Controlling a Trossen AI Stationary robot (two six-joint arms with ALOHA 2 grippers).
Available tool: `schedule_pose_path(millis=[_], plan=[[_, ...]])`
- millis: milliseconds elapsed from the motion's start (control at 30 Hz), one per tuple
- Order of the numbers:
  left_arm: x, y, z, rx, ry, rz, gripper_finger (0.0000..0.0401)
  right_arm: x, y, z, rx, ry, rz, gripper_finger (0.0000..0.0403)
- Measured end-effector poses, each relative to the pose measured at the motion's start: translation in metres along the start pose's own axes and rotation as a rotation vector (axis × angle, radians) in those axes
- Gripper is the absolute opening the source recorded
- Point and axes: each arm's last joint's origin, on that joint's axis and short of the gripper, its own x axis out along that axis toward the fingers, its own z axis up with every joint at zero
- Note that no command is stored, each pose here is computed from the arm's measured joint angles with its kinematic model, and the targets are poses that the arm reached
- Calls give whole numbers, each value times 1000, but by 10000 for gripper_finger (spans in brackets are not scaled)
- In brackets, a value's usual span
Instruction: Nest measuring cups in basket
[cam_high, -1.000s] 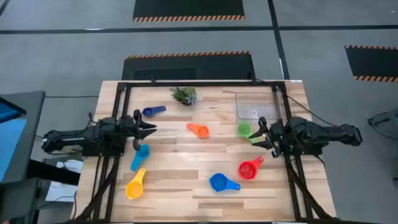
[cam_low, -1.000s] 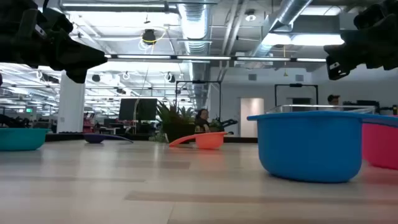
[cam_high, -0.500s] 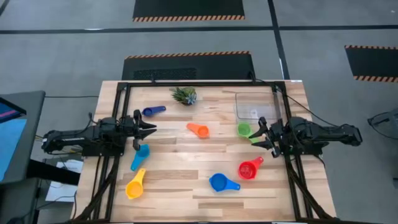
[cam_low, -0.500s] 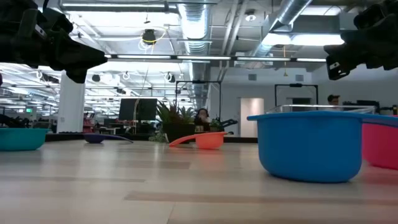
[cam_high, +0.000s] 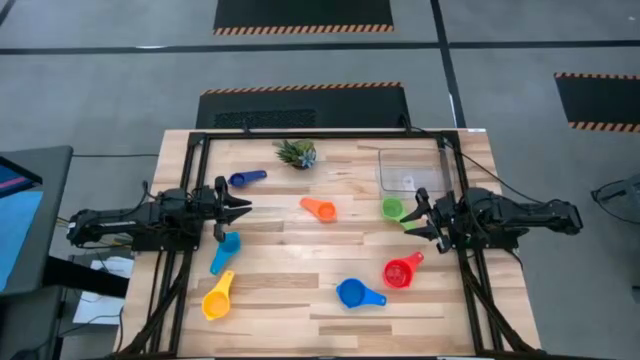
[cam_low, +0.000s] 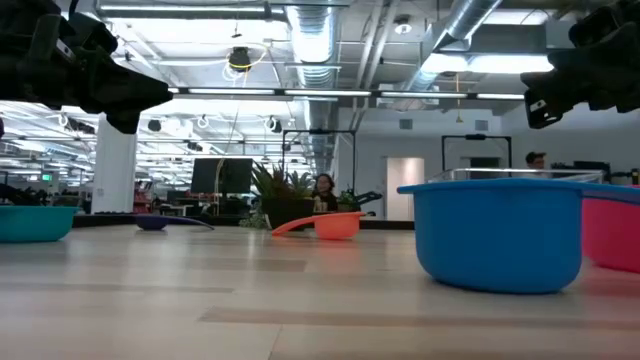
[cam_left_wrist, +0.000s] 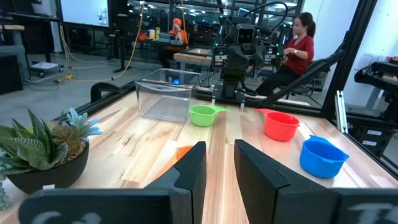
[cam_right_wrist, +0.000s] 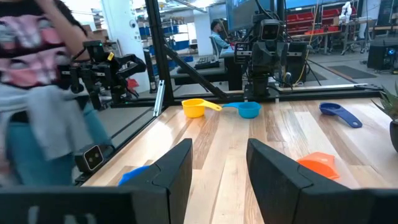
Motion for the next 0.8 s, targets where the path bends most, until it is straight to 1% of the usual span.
schedule_pose_path(millis=[667,800], plan=[[0,0,0,0,0,0,73,0,0,0,-1,-1,-1,177],[0,0,0,0,0,0,73,0,-1,0,-1,-3,-25,177]])
